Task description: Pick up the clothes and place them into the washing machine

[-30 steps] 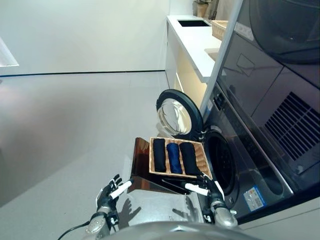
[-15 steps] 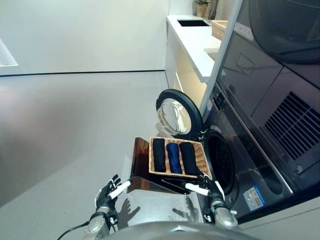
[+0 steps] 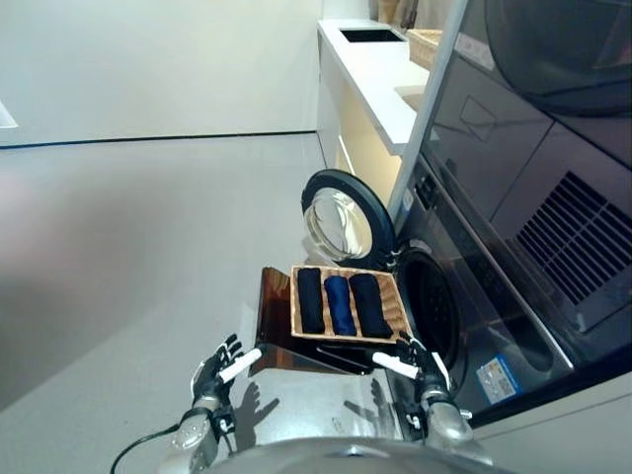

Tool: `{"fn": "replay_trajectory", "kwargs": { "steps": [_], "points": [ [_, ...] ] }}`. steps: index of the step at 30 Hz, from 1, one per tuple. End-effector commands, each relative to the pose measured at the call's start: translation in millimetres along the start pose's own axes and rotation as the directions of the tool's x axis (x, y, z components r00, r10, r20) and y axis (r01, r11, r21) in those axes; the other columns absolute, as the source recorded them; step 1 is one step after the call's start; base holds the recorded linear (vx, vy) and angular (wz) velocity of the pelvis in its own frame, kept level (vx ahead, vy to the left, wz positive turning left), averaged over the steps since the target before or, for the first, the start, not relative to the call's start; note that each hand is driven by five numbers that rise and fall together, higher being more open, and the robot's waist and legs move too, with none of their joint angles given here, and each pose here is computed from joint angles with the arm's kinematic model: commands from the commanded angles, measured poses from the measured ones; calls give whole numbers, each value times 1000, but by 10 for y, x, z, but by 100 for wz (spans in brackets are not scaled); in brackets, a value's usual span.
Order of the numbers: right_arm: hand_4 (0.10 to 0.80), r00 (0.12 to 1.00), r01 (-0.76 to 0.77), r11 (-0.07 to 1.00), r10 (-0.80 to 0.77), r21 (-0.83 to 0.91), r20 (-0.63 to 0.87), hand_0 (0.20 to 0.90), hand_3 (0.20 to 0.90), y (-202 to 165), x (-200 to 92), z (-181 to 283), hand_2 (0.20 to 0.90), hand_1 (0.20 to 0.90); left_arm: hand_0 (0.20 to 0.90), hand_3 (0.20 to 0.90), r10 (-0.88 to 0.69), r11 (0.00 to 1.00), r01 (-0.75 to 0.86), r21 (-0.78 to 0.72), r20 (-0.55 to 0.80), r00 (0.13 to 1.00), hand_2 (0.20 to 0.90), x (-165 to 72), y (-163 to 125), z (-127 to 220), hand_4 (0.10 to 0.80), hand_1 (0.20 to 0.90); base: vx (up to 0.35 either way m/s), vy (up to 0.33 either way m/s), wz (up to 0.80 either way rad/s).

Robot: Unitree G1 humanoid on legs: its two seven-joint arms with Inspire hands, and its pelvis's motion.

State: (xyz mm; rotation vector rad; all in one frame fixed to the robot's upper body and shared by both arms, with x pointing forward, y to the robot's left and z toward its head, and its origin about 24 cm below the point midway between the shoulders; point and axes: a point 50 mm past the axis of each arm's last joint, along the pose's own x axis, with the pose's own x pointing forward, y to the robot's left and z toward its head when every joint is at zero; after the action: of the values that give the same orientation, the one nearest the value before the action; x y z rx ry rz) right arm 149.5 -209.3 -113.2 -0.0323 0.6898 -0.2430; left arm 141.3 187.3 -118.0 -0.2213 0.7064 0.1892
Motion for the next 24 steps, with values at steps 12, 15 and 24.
{"fn": "replay_trajectory", "kwargs": {
  "steps": [12, 15, 24],
  "points": [
    [800, 977, 35, 998, -46, 57, 207, 900, 900, -46, 177, 538, 900, 900, 900, 900, -21, 1000, 20, 5, 241, 970, 900, 51, 20, 543, 800, 900, 161, 11, 6],
    [800, 978, 36, 998, -47, 58, 202, 900, 900, -39, 167, 519, 900, 900, 900, 900, -22, 1000, 22, 1, 235, 972, 900, 41, 9, 523, 800, 900, 192, -48, 22],
    [800, 969, 34, 996, -52, 77, 240, 900, 900, -34, 180, 621, 900, 900, 900, 900, 7, 999, 2, -49, 185, 983, 900, 71, -35, 399, 800, 900, 137, -94, 44]
  ]
}}
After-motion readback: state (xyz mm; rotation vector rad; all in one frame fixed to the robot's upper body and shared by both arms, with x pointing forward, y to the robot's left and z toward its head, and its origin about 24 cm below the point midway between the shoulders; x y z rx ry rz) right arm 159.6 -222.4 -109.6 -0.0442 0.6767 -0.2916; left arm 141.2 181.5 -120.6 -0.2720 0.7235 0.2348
